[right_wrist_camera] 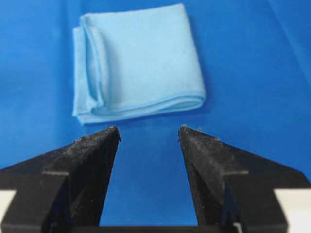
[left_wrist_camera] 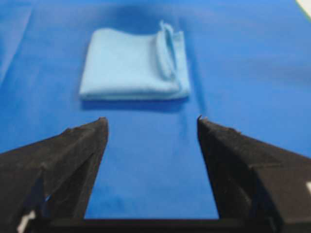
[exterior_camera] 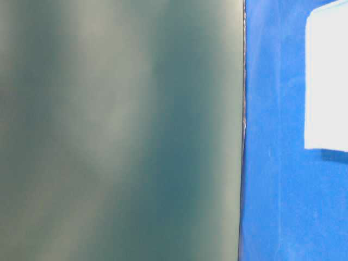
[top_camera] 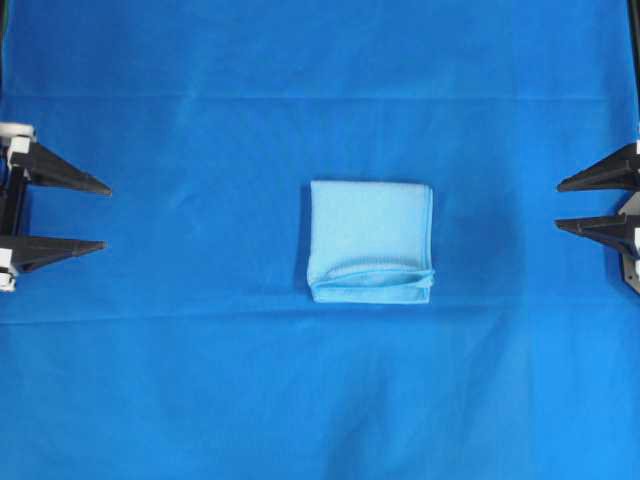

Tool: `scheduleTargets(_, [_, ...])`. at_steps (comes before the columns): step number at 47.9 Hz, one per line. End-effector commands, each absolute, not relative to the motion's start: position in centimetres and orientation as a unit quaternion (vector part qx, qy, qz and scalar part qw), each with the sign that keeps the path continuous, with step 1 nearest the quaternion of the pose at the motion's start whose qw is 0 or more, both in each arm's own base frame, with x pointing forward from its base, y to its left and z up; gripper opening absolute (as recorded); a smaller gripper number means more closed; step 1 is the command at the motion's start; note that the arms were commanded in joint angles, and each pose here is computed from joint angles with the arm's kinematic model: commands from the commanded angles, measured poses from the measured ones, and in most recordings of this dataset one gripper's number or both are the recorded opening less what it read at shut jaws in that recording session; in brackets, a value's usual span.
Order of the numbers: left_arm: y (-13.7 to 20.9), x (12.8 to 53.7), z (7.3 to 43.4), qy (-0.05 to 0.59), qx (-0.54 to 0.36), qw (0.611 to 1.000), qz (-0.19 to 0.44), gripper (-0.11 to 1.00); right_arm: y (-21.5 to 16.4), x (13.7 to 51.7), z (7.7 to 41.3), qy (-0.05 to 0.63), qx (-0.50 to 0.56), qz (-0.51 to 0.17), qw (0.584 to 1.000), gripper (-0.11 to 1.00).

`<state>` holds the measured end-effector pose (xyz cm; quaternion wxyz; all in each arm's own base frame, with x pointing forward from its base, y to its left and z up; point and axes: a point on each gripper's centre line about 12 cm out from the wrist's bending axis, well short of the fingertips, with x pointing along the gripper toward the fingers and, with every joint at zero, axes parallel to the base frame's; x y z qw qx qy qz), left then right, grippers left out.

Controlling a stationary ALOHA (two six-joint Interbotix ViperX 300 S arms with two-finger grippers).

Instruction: Fold the light blue towel.

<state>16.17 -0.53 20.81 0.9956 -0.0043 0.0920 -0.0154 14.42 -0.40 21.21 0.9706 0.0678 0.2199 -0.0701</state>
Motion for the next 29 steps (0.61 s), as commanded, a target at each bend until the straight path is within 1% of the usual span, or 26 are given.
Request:
scheduleTargets(1, [-0.28, 16.1, 21.12, 0.083, -0.012, 0.996, -0.007, 0.71, -0.33, 14.68, 21.69, 0.213, 0.068, -0.067, 0.972, 0.58])
scheduleTargets(29, [-0.26, 16.06, 20.92, 0.09, -0.016, 0.996, -0.006, 0.71, -0.34, 14.72, 21.49, 0.216, 0.068, -0.068, 0.972, 0.58])
